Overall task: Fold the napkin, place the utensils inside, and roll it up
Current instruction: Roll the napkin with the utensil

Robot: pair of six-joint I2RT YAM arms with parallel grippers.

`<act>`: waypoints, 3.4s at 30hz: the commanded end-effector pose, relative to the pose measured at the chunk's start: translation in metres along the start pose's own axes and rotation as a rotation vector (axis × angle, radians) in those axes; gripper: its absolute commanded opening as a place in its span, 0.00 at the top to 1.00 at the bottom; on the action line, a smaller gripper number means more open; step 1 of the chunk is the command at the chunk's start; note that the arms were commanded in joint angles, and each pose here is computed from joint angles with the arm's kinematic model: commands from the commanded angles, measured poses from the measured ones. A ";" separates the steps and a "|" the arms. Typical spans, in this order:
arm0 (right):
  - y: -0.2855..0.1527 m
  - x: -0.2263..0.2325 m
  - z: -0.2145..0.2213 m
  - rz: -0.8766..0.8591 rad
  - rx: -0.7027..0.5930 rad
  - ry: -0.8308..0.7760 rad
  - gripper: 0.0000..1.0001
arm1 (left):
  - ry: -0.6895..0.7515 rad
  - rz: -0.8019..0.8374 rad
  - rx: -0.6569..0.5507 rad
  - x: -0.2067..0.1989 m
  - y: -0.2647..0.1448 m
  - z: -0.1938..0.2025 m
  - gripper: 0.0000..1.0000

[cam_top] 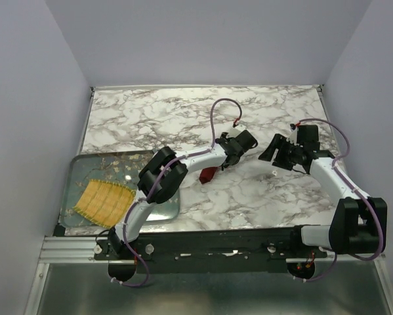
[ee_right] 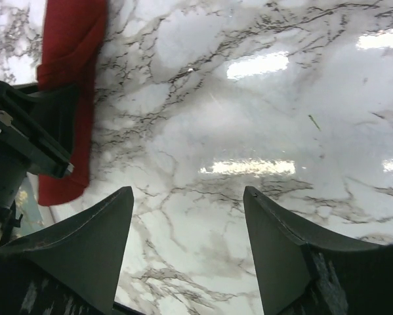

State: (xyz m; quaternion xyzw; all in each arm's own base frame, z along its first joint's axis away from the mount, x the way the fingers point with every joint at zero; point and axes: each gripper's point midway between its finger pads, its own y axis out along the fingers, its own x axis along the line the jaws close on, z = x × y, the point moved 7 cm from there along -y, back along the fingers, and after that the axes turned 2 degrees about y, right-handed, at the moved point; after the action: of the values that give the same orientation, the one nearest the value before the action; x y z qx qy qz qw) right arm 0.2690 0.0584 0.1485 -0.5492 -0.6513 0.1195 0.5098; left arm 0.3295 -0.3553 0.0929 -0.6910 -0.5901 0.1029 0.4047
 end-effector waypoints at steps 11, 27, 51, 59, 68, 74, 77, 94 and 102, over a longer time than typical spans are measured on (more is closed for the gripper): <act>-0.017 -0.002 -0.012 0.070 -0.042 -0.077 0.23 | 0.569 -0.409 -0.163 0.030 0.049 -0.020 0.73; -0.020 -0.008 -0.020 0.068 -0.035 -0.075 0.23 | 0.549 -0.297 -0.190 0.044 0.113 -0.066 0.63; -0.016 -0.006 -0.021 0.037 -0.010 -0.068 0.23 | 0.481 -0.222 -0.185 0.044 0.108 -0.078 0.28; -0.017 -0.005 -0.022 0.033 -0.016 -0.071 0.23 | 0.433 -0.184 -0.188 0.060 0.104 -0.090 0.24; -0.017 -0.004 -0.022 0.025 -0.011 -0.072 0.23 | 0.390 -0.161 -0.198 0.067 0.097 -0.096 0.16; -0.018 -0.003 -0.024 0.022 -0.017 -0.076 0.23 | 0.367 -0.142 -0.207 0.072 0.092 -0.104 0.16; -0.018 -0.003 -0.024 0.023 -0.016 -0.079 0.23 | 0.353 -0.152 -0.204 0.080 0.092 -0.106 0.16; -0.017 -0.003 -0.023 0.019 -0.010 -0.074 0.24 | 0.276 -0.186 -0.216 0.119 0.080 -0.119 0.17; -0.014 -0.004 -0.022 0.016 0.005 -0.070 0.24 | 0.224 -0.187 -0.248 0.130 0.068 -0.128 0.18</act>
State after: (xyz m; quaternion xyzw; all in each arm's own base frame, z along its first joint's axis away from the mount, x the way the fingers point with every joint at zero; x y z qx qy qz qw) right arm 0.2732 0.0408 0.1611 -0.5573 -0.6567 0.1455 0.4868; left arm 0.4991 -0.2932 0.1412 -0.6697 -0.6002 -0.0958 0.4268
